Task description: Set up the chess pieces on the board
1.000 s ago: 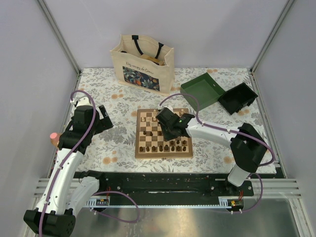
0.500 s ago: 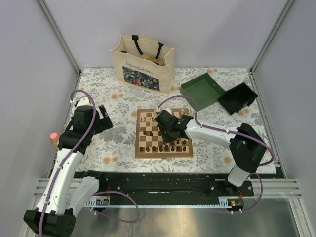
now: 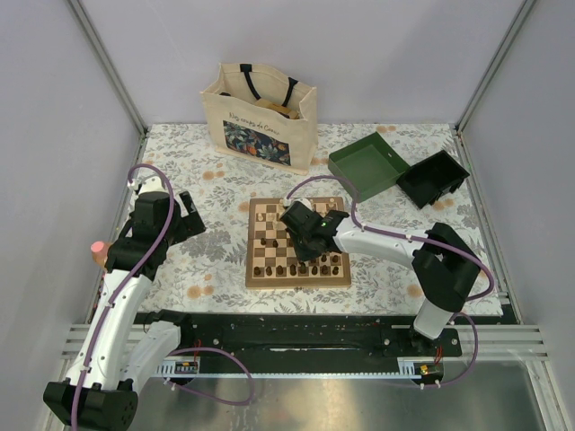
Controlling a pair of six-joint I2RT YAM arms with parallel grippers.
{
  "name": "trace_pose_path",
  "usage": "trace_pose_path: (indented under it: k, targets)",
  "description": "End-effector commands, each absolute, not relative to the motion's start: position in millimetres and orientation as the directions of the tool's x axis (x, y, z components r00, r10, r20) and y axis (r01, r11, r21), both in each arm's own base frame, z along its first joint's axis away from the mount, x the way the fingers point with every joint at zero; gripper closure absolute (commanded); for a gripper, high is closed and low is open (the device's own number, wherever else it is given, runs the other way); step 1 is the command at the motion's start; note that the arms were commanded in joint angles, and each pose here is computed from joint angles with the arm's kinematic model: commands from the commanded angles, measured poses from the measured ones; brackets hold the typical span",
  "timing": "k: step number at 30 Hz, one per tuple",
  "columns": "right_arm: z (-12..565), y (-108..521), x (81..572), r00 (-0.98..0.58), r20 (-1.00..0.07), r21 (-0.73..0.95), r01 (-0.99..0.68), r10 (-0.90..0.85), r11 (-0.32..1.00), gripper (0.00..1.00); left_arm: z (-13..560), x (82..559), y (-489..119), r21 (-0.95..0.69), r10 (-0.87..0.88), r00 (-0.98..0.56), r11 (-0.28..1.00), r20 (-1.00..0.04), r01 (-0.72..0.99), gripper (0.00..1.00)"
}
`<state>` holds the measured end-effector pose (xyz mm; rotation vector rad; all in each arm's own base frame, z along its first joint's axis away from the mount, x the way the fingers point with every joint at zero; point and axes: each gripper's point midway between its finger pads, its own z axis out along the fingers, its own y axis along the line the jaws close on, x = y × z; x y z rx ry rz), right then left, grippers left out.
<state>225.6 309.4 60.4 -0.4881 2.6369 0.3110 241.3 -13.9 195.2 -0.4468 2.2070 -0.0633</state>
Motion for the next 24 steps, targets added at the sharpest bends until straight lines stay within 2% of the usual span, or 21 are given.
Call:
trace_pose_path:
  k: [1, 17, 24]
  targets:
    - [59.7, 310.4, 228.5, -0.835, -0.468, 0.115, -0.382, -0.289, 0.917, 0.79, 202.1, 249.3, -15.7, -0.220, -0.340, -0.534, 0.936, -0.774, -0.277, 0.01]
    - [64.4, 306.6, 231.1, -0.822, -0.485, 0.095, -0.388, -0.297, 0.917, 0.78, 202.1, 249.2, -15.9, -0.220, -0.338, -0.534, 0.936, -0.775, -0.275, 0.01]
    - [68.7, 308.1, 231.3, -0.819, -0.492, 0.105, -0.391, -0.295, 0.914, 0.70, 201.4, 249.1, -15.2, -0.220, -0.341, -0.533, 0.935, -0.774, -0.279, 0.01]
